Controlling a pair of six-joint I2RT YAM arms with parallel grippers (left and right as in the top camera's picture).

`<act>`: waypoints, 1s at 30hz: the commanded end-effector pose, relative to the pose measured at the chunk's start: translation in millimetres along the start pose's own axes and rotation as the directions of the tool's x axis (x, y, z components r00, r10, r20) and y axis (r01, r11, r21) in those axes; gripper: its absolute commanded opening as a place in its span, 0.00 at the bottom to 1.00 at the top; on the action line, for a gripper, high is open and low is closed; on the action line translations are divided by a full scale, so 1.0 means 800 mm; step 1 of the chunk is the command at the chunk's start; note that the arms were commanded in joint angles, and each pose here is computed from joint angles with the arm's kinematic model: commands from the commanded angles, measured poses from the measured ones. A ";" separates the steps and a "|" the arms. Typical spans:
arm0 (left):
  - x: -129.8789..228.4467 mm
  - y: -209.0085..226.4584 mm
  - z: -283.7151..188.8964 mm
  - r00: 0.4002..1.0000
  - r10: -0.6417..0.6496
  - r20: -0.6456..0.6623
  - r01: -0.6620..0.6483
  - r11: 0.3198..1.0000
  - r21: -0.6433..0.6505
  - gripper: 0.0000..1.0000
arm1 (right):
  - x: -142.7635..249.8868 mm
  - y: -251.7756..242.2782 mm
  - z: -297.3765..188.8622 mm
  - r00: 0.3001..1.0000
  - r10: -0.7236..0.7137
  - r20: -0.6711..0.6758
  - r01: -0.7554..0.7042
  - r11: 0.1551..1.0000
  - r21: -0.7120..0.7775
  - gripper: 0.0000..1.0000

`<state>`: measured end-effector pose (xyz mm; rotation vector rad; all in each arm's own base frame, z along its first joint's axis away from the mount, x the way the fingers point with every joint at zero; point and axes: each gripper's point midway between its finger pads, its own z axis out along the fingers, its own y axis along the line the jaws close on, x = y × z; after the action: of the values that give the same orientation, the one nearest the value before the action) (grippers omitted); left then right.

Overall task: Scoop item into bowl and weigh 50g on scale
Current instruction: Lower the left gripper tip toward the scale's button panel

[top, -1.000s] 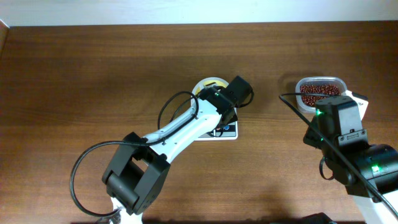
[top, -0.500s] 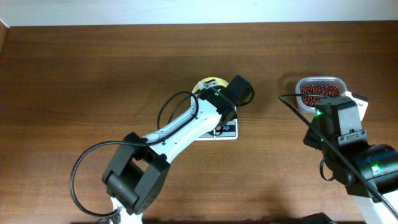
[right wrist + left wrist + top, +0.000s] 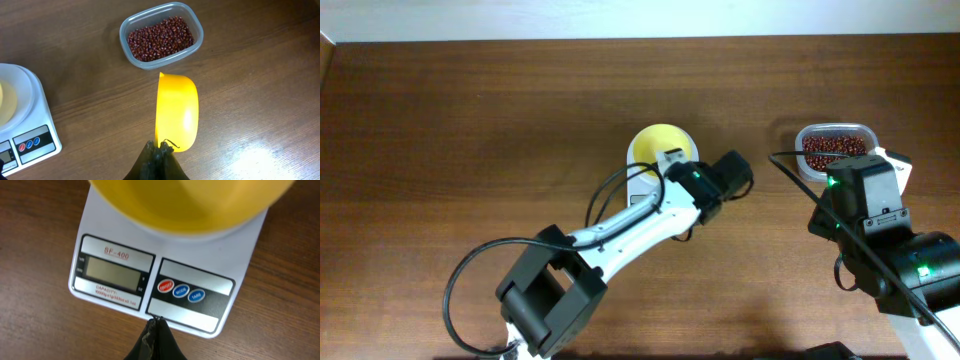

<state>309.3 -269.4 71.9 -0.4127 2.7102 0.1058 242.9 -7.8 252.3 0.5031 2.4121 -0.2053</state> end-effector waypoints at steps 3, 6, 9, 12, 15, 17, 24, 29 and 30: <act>-0.007 0.009 -0.002 0.985 -0.137 0.104 0.142 0.989 -0.046 0.00 | -0.006 0.002 -0.006 1.000 0.007 0.015 -0.007 1.000 -0.013 0.04; -0.007 0.009 -0.002 0.980 -0.170 0.106 0.175 0.984 -0.042 0.00 | -0.004 0.001 -0.006 1.000 0.004 0.009 -0.004 1.000 -0.009 0.04; -0.002 0.015 0.003 0.971 -0.215 0.105 0.221 0.974 -0.053 0.00 | -0.004 0.001 -0.006 1.000 0.003 0.008 -0.003 1.000 -0.008 0.04; 0.003 0.020 0.008 0.964 -0.246 0.101 0.253 0.966 -0.061 0.00 | -0.004 0.001 -0.006 1.000 0.003 0.008 -0.003 1.000 -0.008 0.04; 0.003 0.011 0.015 0.958 -0.266 0.106 0.270 0.963 -0.024 0.00 | -0.004 0.000 -0.006 1.000 0.003 0.009 -0.003 1.000 -0.005 0.04; 0.000 0.002 0.017 0.953 -0.283 0.110 0.284 0.959 0.011 0.00 | -0.004 0.000 -0.006 1.000 0.003 0.008 -0.003 1.000 -0.005 0.04; 0.013 0.010 0.040 0.956 -0.273 0.111 0.275 0.961 -0.010 0.00 | -0.004 0.000 -0.006 1.000 0.003 0.009 -0.003 1.000 -0.005 0.04; 0.020 0.009 0.058 0.959 -0.261 0.109 0.266 0.963 -0.033 0.00 | -0.004 0.000 -0.006 1.000 0.003 0.009 -0.003 1.000 -0.005 0.04; 0.021 0.008 0.060 0.959 -0.262 0.109 0.266 0.963 -0.032 0.00 | -0.004 0.000 -0.006 1.000 0.003 0.008 -0.003 1.000 -0.005 0.04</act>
<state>312.4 -264.9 31.4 -0.7572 2.5371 0.0736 241.0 -8.4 251.1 0.5011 2.4212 -0.2122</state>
